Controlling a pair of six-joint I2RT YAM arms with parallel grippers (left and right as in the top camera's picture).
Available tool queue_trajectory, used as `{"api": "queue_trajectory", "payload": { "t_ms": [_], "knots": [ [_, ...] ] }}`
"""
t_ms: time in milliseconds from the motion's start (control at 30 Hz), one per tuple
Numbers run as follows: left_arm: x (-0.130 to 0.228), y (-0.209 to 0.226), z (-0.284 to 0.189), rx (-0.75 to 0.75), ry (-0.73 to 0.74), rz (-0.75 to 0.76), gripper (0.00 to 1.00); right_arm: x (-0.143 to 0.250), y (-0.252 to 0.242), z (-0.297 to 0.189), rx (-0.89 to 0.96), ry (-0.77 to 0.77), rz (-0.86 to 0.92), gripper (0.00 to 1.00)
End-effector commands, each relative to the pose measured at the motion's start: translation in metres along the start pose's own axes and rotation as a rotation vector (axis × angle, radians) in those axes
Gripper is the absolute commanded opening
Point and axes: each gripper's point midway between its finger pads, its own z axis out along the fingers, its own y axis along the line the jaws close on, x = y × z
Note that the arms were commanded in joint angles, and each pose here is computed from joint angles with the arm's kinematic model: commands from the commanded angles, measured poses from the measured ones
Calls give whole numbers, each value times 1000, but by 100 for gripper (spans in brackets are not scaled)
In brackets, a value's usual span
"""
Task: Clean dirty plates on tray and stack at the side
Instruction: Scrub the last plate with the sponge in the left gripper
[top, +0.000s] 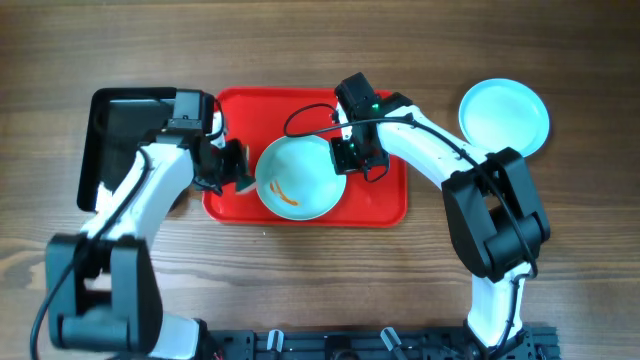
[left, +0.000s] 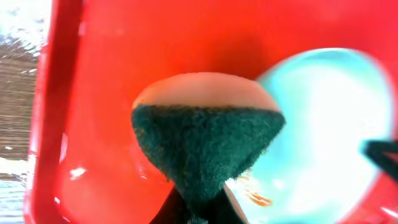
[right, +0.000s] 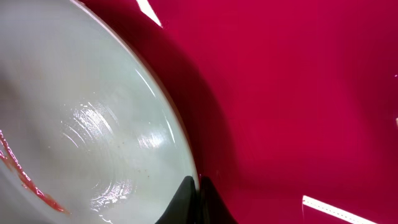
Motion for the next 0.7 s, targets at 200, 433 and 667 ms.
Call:
{"api": "queue_trajectory", "payload": {
  "t_ms": [200, 433, 667],
  "knots": [
    [22, -69, -3, 145, 37, 64, 4, -4, 5, 0, 6, -26, 54, 4],
    [40, -78, 54, 18, 71, 54, 4, -1, 11, 2, 4, -21, 107, 5],
    [23, 1, 53, -420, -54, 74, 4, 2, -5, 1, 94, -22, 133, 4]
  ]
}}
